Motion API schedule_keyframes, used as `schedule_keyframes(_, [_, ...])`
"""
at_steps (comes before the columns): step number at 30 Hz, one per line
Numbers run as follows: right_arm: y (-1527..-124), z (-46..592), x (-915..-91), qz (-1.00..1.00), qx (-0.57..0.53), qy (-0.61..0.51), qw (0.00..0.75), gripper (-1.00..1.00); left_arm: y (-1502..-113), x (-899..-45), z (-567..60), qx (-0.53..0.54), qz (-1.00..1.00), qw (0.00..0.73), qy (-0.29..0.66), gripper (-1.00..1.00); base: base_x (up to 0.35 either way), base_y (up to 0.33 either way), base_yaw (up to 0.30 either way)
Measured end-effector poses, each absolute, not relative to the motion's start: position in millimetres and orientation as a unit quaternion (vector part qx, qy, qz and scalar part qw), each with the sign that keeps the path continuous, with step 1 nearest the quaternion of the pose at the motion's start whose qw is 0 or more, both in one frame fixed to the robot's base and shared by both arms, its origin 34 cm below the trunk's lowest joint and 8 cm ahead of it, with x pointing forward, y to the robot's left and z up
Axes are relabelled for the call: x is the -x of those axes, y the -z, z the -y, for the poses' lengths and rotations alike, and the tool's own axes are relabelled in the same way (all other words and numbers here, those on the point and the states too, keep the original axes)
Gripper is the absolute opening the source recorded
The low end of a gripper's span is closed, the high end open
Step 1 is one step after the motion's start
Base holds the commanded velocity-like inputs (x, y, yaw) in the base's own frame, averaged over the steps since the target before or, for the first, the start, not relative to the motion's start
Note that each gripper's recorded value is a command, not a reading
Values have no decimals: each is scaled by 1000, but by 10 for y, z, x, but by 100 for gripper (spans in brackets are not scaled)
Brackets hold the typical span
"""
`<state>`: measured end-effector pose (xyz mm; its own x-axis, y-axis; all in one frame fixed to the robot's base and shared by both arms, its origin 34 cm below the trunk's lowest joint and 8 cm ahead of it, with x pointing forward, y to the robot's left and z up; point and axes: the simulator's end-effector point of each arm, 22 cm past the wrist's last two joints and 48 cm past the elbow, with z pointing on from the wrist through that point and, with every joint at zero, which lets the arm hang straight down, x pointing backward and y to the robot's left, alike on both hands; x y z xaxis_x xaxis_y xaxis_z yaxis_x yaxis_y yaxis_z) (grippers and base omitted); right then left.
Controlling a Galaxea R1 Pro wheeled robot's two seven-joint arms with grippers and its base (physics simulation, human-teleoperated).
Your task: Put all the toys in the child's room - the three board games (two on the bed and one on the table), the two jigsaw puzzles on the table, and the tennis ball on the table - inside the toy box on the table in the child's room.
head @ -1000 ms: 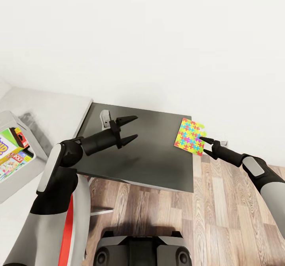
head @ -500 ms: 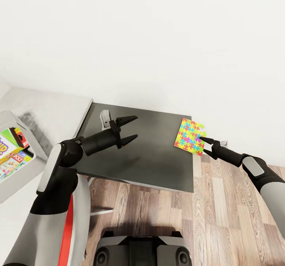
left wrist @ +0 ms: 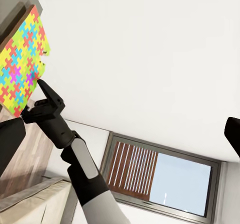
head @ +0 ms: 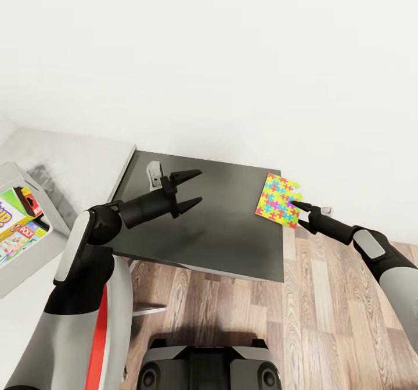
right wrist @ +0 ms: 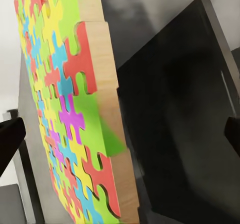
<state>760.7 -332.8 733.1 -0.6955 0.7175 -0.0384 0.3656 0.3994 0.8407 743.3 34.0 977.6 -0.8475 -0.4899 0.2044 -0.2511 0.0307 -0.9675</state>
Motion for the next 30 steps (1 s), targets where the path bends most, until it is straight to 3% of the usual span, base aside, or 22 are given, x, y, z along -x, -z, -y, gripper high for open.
schedule_keyframes(30, [-7302,3081,-7611,-807,-331,-449,194,100,-9775,-7433,-341,260,-712,93,646,100,0,0,0])
